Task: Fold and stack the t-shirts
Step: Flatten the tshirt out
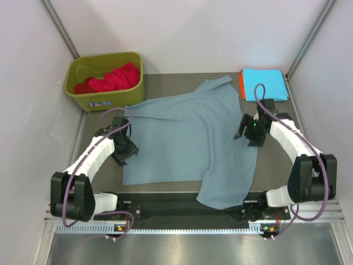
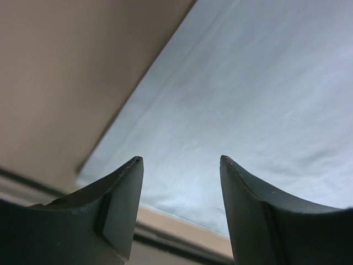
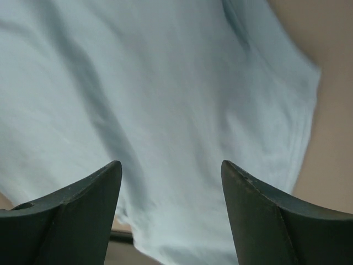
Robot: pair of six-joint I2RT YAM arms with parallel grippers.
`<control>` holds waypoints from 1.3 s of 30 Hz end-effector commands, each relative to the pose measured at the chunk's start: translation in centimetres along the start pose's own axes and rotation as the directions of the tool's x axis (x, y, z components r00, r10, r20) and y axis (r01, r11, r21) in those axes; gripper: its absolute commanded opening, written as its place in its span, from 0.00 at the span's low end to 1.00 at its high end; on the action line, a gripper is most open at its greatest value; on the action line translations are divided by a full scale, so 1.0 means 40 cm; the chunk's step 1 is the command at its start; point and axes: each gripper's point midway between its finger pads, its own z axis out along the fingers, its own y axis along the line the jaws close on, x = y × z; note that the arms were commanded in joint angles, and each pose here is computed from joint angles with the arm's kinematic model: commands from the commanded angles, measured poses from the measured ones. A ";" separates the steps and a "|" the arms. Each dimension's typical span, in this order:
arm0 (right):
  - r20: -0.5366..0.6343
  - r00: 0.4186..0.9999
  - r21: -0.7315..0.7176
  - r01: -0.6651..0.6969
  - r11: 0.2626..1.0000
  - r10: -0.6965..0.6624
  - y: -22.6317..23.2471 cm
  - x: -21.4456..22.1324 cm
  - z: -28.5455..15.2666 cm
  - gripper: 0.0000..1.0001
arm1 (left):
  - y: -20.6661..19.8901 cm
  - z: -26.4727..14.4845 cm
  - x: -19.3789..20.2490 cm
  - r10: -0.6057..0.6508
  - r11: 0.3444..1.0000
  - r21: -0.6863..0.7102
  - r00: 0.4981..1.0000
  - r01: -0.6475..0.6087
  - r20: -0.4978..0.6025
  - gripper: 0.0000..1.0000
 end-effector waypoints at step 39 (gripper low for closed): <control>-0.075 0.993 0.025 -0.085 0.996 0.087 -0.072 0.133 -0.057 0.69 | 0.258 0.102 0.230 -0.704 0.658 -0.426 0.709 0.621 -0.054 0.41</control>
